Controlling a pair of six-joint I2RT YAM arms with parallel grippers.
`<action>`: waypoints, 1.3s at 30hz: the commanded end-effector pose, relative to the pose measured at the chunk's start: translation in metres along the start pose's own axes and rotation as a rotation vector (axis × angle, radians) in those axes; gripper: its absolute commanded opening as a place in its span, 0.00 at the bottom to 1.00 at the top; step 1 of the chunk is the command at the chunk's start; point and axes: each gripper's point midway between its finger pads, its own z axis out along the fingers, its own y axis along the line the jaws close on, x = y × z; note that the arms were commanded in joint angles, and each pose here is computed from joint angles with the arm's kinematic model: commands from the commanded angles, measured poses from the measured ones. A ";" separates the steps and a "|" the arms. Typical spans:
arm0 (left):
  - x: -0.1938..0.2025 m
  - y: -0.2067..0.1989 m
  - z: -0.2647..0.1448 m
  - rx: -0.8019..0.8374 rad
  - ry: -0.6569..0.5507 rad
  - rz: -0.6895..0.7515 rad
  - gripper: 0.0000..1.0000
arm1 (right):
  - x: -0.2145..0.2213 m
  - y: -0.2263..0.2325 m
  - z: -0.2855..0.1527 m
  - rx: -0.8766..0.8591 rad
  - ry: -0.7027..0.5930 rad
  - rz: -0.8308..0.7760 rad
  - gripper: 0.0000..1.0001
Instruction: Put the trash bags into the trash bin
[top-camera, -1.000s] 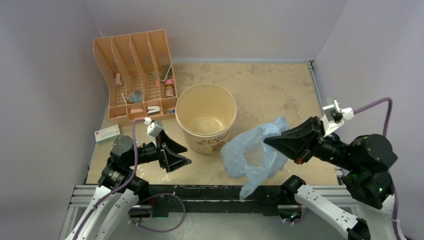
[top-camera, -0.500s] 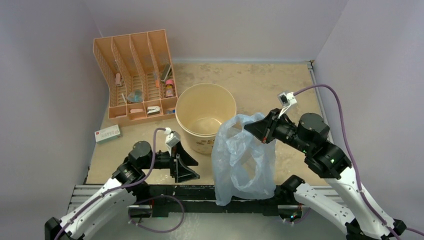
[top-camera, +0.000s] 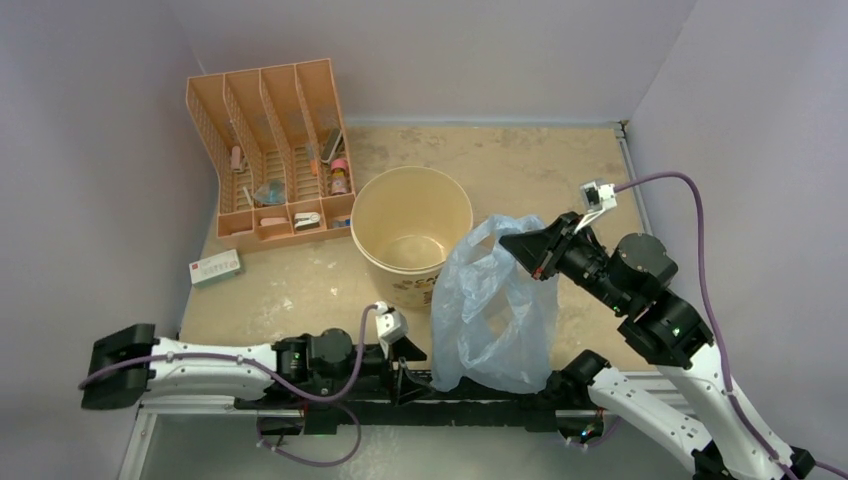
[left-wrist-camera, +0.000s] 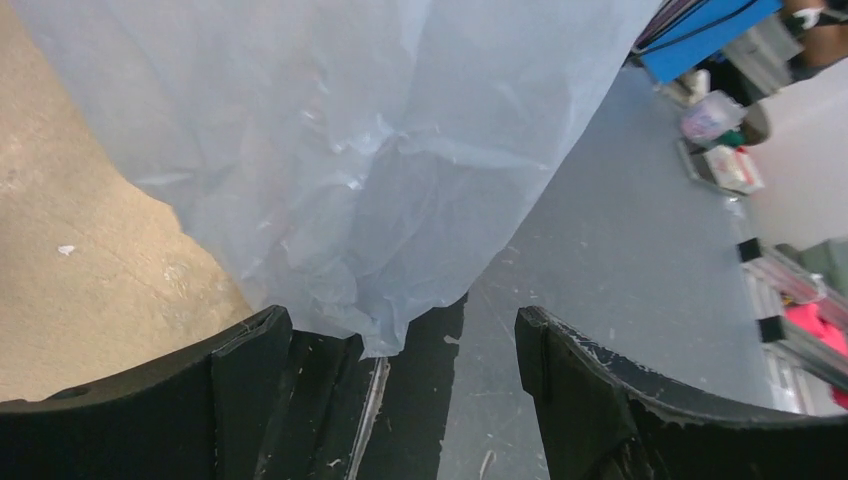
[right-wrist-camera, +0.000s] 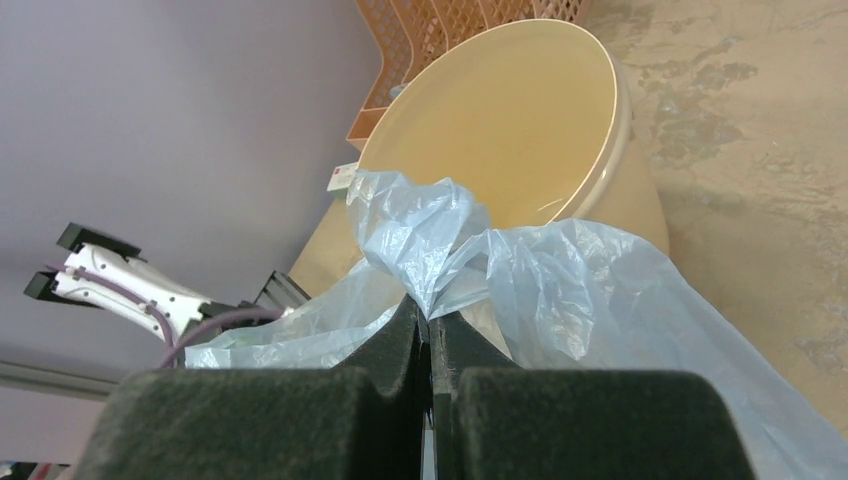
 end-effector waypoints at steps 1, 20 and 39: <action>-0.037 0.002 0.014 -0.134 -0.262 0.080 0.85 | -0.014 0.004 -0.002 -0.004 -0.062 0.013 0.00; -0.025 -0.001 0.044 -0.155 -0.302 0.149 0.89 | -0.007 0.004 0.006 -0.016 -0.030 0.045 0.00; -0.047 0.019 0.067 -0.249 -0.377 0.085 0.88 | -0.004 0.008 0.011 -0.042 -0.020 0.073 0.00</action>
